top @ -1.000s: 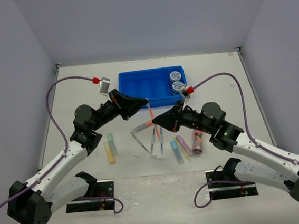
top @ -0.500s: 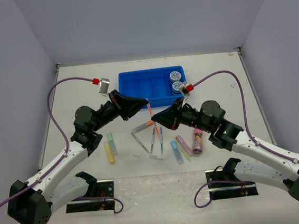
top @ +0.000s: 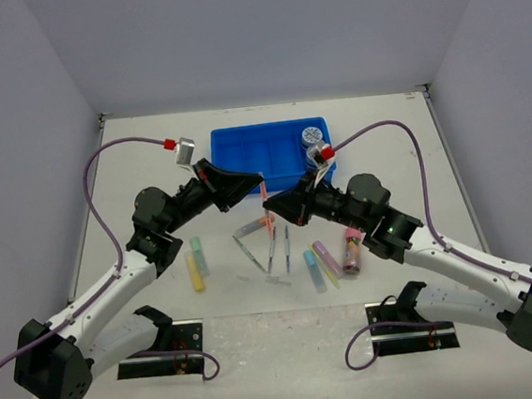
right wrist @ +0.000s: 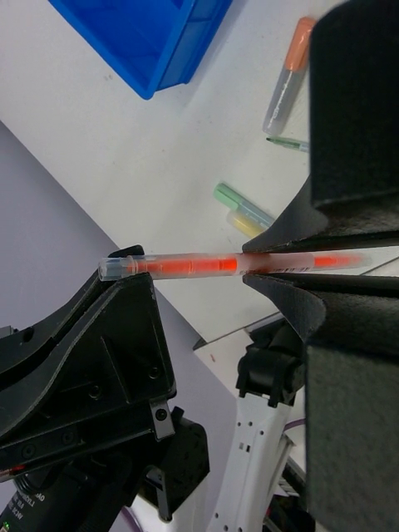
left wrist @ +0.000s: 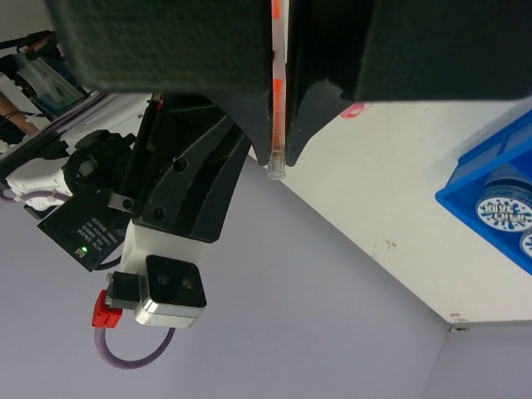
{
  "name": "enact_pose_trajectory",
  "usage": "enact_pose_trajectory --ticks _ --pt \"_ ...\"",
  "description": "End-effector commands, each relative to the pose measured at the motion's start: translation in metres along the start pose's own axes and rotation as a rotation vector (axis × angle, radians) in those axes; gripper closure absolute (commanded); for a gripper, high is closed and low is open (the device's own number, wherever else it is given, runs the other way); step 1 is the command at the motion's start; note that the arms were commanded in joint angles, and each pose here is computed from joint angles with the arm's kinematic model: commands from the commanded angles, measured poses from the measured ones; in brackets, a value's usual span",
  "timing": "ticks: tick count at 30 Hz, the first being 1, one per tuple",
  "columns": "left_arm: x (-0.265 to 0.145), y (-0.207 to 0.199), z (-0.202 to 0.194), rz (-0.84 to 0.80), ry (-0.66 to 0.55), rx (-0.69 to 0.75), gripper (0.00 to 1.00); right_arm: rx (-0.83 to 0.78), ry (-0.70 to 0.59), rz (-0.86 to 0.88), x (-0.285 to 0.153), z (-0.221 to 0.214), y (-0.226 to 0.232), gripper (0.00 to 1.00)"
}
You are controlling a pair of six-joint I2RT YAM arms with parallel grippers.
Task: Sort the stationery into containers
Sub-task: Close the pen cap on the pen.
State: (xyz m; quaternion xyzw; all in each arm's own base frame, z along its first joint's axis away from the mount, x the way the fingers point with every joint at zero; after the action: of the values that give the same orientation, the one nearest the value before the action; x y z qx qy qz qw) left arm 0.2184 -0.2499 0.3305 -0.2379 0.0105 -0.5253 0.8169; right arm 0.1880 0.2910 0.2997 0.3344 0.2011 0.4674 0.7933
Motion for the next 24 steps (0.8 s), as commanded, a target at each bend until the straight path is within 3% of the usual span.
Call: enact_pose_trajectory --ticks 1,4,6,7,10,14,21,24 --pt "-0.001 0.001 -0.008 0.006 0.073 0.026 1.0 -0.077 -0.195 0.061 0.002 0.049 0.027 1.0" --pt "0.001 0.002 -0.008 0.008 0.083 0.033 0.96 -0.08 -0.168 0.081 0.004 0.044 0.028 1.0" --pt "0.004 0.003 -0.007 0.009 0.089 0.035 0.85 -0.089 -0.143 0.09 0.006 0.041 0.029 1.0" --pt "0.004 0.003 -0.005 0.01 0.089 0.037 0.71 -0.091 -0.134 0.088 0.007 0.04 0.028 1.0" --pt "0.005 0.004 -0.002 0.023 0.09 0.049 0.64 -0.096 -0.106 0.09 0.009 0.035 0.026 1.0" --pt "0.005 0.001 0.005 0.027 0.081 0.073 0.69 -0.091 -0.083 0.087 0.01 0.029 0.023 1.0" --pt "0.006 -0.004 0.002 -0.026 0.097 0.076 1.0 -0.086 -0.087 0.092 0.012 0.034 0.027 1.0" --pt "0.005 -0.009 0.005 -0.051 0.082 0.083 1.0 -0.086 -0.056 0.103 0.016 0.03 0.028 1.0"
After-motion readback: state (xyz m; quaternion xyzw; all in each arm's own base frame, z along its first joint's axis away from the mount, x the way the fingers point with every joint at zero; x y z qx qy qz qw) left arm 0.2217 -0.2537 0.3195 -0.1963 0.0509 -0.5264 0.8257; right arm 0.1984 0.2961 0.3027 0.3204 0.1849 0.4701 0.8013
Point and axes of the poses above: each gripper's point midway between its finger pads, its own x axis out along the fingers, its own y axis along the line the jaws close on, z = x × y, the point moved 3 cm from there along -x, back along the fingers, and after that the axes turned 14 degrees about x, right-handed, at the moved point
